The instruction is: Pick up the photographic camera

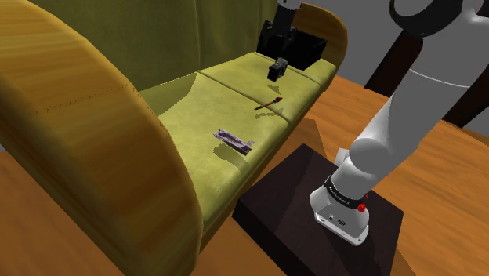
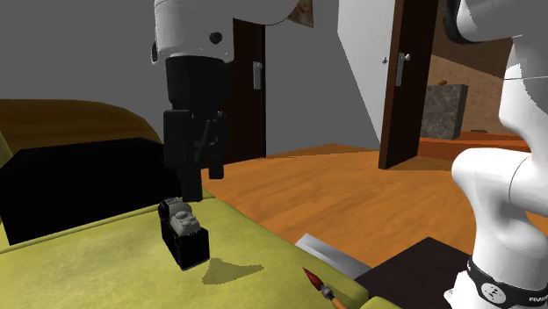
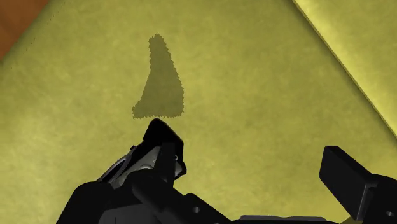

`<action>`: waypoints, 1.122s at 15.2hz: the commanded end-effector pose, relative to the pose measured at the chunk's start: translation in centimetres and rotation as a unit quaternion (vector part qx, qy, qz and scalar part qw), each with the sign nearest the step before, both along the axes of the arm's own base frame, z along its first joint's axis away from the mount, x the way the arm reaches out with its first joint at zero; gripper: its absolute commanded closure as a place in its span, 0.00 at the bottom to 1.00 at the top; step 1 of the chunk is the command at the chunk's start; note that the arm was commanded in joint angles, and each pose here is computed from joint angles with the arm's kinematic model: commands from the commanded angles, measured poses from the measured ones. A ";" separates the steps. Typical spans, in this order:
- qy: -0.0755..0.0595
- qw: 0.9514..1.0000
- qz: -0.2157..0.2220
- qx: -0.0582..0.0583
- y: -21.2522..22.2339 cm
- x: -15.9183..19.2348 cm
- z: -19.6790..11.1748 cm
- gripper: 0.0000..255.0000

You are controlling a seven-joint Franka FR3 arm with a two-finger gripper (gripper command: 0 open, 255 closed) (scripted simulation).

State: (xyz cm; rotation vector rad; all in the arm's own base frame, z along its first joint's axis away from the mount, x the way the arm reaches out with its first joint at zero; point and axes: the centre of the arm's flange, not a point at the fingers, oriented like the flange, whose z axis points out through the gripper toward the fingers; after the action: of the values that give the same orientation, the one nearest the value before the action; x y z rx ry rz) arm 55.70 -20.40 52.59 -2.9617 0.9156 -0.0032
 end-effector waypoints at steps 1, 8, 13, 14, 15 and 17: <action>0.005 0.999 -0.033 0.005 -2.6 0.9 -1.0 0.00; 0.023 0.989 -0.145 0.023 -11.4 2.6 -5.0 0.00; 0.030 0.980 -0.192 0.030 -15.1 2.7 -7.9 0.00; 0.030 0.980 -0.192 0.030 -15.1 2.7 -8.4 0.00; 0.030 0.980 -0.192 0.030 -15.1 2.7 -8.9 0.00; 0.030 0.980 -0.192 0.030 -15.1 2.7 -10.0 0.00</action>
State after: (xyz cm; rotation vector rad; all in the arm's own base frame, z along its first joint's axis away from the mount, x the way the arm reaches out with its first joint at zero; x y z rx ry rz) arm 58.36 -35.63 43.13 -2.6943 1.4502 0.1014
